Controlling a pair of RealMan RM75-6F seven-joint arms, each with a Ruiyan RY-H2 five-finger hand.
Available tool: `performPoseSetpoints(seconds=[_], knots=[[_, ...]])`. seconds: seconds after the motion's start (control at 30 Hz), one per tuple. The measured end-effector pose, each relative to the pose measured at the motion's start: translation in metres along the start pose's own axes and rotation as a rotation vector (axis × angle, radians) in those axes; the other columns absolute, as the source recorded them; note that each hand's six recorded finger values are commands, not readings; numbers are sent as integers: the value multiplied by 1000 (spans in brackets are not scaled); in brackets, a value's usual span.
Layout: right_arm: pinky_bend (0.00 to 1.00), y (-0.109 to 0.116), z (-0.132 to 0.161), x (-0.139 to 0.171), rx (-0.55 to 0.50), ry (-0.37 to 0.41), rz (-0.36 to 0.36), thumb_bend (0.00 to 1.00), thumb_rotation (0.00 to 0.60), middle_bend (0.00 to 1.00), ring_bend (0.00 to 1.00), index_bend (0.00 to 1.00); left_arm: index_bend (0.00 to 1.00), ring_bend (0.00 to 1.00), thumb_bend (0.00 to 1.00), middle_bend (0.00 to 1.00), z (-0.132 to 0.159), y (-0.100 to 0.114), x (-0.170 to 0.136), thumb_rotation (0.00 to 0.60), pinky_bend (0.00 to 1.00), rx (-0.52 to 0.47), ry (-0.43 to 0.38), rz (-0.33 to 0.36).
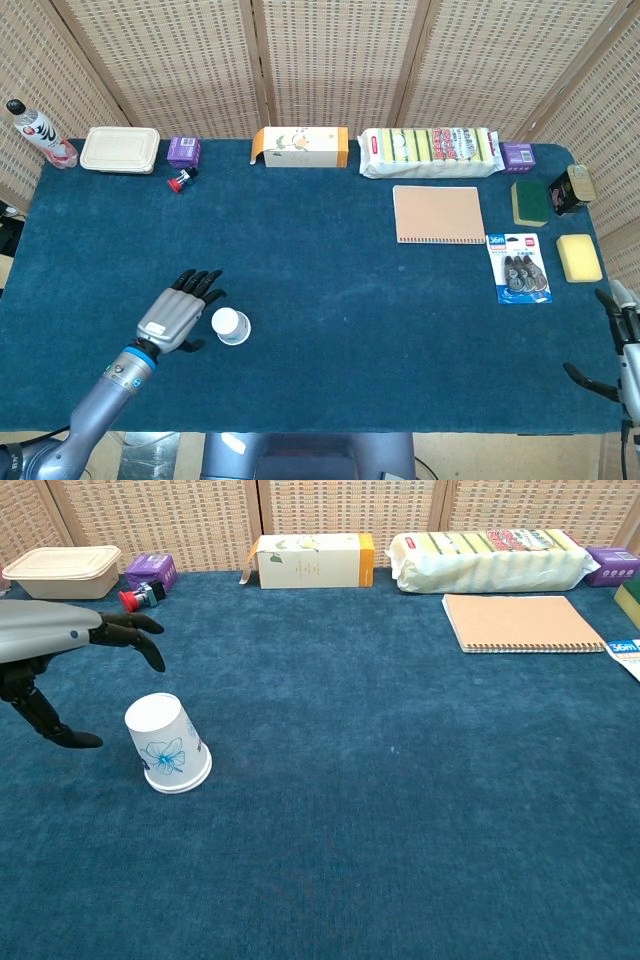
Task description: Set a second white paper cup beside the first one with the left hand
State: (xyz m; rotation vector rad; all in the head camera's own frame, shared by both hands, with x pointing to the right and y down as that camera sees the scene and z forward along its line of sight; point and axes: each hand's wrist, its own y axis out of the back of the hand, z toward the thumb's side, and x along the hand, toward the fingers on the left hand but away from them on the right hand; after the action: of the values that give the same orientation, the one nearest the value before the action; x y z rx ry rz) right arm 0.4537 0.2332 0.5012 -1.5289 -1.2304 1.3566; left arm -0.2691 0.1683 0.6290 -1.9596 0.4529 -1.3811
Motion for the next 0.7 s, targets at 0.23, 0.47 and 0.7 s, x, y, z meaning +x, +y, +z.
performPoseSetpoints(seconds=[0.23,0.47,0.7], knots=[[0,1,0,0,-6,0,-1,64,600,0,0,29,207,0,196,0,7,-2,6,600,0,14,14,-11],[0,1,-1,-1,-10,-2,-1,64,600,0,0,29,277,0,233,0,12,-2,12,600,0,23,20,-23],[0,2,-1,-1,-13,-3,-4,64,600,0,0,29,336,0,248,0,18,-3,16,600,0,47,36,-48]])
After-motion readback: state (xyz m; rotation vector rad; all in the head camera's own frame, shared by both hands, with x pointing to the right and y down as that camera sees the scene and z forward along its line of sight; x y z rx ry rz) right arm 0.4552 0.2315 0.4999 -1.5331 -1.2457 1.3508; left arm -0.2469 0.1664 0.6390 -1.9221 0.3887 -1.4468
